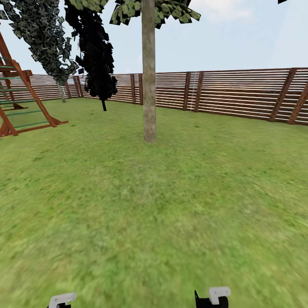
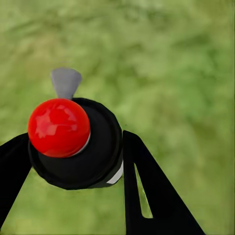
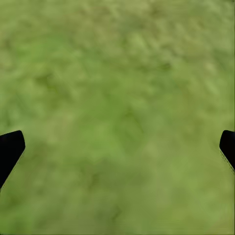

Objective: In the garden, pick up the pesticide atomizer on the floor and spray pesticide onto both trees until each tree trunk is fully covered.

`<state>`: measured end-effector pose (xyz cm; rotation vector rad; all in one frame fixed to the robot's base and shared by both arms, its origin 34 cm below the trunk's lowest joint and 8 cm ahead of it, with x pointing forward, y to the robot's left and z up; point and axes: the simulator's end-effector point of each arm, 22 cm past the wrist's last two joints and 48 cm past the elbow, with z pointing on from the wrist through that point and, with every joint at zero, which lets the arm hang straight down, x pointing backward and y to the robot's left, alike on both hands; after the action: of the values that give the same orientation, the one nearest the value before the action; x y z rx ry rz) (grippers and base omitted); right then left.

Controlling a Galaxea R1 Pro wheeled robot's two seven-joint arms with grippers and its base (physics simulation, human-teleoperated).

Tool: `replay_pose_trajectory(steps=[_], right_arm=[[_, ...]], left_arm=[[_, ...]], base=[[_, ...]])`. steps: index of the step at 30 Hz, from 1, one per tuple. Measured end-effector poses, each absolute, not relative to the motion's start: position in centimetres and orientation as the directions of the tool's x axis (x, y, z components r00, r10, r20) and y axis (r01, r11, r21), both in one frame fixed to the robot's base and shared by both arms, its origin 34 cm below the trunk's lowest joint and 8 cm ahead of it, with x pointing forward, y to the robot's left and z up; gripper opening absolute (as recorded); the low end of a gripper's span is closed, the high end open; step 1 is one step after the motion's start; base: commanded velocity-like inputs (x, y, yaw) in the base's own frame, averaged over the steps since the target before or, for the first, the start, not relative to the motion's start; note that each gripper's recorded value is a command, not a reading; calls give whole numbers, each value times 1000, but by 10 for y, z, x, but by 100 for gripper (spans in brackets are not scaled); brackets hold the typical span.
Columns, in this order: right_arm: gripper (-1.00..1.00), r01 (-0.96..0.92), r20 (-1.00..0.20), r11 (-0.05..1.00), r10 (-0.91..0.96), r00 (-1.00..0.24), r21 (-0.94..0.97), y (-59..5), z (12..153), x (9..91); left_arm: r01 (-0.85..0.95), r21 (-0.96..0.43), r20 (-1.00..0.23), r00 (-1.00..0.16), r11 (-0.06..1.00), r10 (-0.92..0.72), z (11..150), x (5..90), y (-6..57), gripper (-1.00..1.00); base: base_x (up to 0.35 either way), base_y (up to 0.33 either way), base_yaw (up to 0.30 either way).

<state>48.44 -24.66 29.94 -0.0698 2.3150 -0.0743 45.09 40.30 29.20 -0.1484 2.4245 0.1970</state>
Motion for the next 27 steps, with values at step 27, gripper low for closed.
replay_pose_trajectory(steps=[27], right_arm=[[100, -27, -732, 997, -74, -678, -76, -247, 299, 484]], left_arm=[[-159, 101, -653, -756, 982, -55, 292, 451, 402, -100]], base=[[342, 0, 0]])
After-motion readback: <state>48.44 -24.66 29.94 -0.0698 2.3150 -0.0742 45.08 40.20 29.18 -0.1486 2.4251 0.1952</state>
